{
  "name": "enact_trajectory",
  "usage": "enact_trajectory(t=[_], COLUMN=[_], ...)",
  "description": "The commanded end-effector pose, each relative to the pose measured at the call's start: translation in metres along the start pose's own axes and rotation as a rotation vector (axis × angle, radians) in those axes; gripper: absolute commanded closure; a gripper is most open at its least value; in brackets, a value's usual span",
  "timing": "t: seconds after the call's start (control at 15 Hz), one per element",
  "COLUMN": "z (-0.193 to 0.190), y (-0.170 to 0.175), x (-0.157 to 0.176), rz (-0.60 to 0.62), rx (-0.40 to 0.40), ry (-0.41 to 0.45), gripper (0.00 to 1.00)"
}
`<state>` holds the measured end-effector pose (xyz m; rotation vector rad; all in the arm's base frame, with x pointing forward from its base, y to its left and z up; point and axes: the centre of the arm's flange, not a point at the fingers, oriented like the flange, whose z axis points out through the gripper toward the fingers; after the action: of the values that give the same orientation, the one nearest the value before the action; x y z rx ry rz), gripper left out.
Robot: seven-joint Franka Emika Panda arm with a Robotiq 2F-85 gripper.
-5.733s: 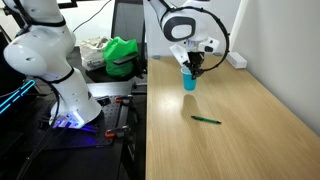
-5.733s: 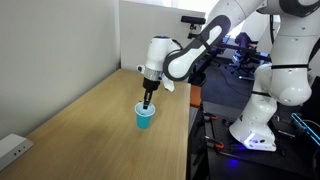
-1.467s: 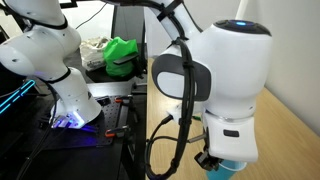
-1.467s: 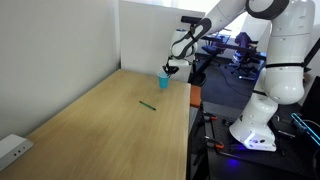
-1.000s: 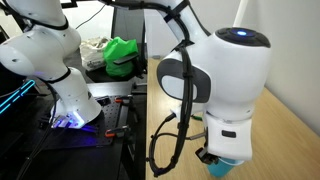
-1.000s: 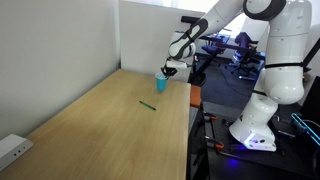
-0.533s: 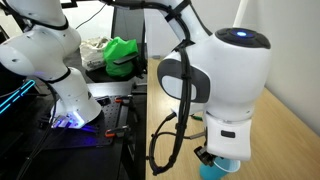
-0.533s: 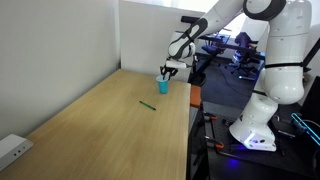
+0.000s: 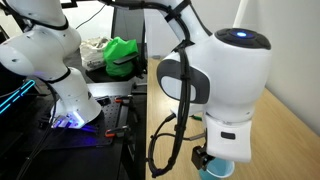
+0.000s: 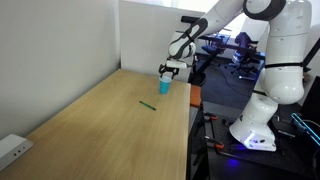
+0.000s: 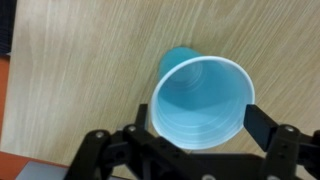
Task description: Move the cup to the right
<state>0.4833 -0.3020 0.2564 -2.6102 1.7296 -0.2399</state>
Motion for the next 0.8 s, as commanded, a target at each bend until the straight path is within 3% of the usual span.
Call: enact_trajectory(t=[0.0,0.2,0.73], z=[-0.018,-0.032,-0.08], y=[0.015,0.029,0.048], x=[0.0,0.0,-0.004], rz=[-0.036,-0.065,-0.144], rx=[0.0,0.001,0.029], ry=[-0.005,0.022,0.104], gripper=[0.05,0.0,0.0])
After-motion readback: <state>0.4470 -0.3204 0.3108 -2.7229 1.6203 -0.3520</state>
